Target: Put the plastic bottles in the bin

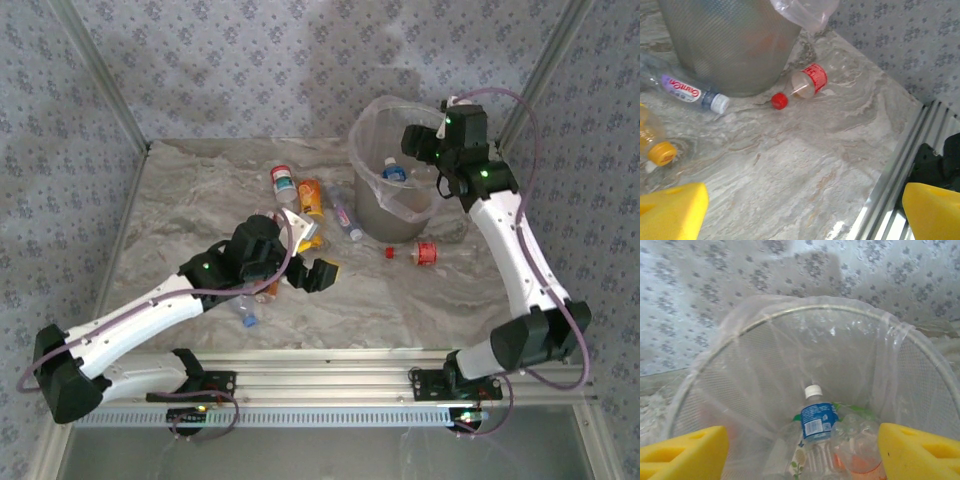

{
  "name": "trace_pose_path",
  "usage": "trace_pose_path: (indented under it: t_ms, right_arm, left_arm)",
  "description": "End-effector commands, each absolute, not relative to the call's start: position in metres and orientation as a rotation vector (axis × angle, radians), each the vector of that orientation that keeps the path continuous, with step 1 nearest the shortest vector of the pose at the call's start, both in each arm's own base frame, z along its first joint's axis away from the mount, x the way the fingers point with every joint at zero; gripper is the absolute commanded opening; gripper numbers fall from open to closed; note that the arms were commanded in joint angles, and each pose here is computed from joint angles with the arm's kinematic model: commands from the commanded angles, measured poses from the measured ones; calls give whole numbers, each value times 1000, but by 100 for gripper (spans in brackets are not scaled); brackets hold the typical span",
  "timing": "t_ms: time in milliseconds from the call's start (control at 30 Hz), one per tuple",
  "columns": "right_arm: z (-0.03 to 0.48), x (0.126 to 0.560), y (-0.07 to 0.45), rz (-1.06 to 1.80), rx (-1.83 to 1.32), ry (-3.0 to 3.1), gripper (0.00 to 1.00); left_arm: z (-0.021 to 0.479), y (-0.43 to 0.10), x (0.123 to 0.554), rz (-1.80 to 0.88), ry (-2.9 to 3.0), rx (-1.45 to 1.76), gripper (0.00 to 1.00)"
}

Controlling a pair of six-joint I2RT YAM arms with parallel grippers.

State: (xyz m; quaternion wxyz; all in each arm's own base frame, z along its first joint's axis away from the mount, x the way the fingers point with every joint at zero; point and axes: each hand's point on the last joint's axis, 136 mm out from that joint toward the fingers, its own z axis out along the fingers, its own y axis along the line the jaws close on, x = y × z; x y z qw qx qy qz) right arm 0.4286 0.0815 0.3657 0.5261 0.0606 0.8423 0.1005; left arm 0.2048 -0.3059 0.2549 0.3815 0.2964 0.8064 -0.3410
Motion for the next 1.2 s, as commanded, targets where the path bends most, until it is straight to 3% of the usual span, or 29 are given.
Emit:
trace_pose_path:
  t_ms: [0,200,433,600,900,1167]
  right_arm:
    - [380,405,100,267,-5,1973,81]
    - [369,348,132,334,-170,1998,85]
    - [345,286,169,602,-334,2075,90]
    - [325,260,181,751,-371,2133,90]
    - [284,251,184,807,-321,2218,90]
    - [281,256,188,819,-314,2214,90]
  left_arm:
    - [250,-288,210,-733,2077,753,100]
    - [225,-252,224,-551,2237,612,100]
    - [198,-213,238,-458,2418,382,100]
    - [167,-188,238,-342,2591,279,92]
    - [126,-171,244,-178,2784,175,80]
    - [94,-175,245,-108,2903,195,74]
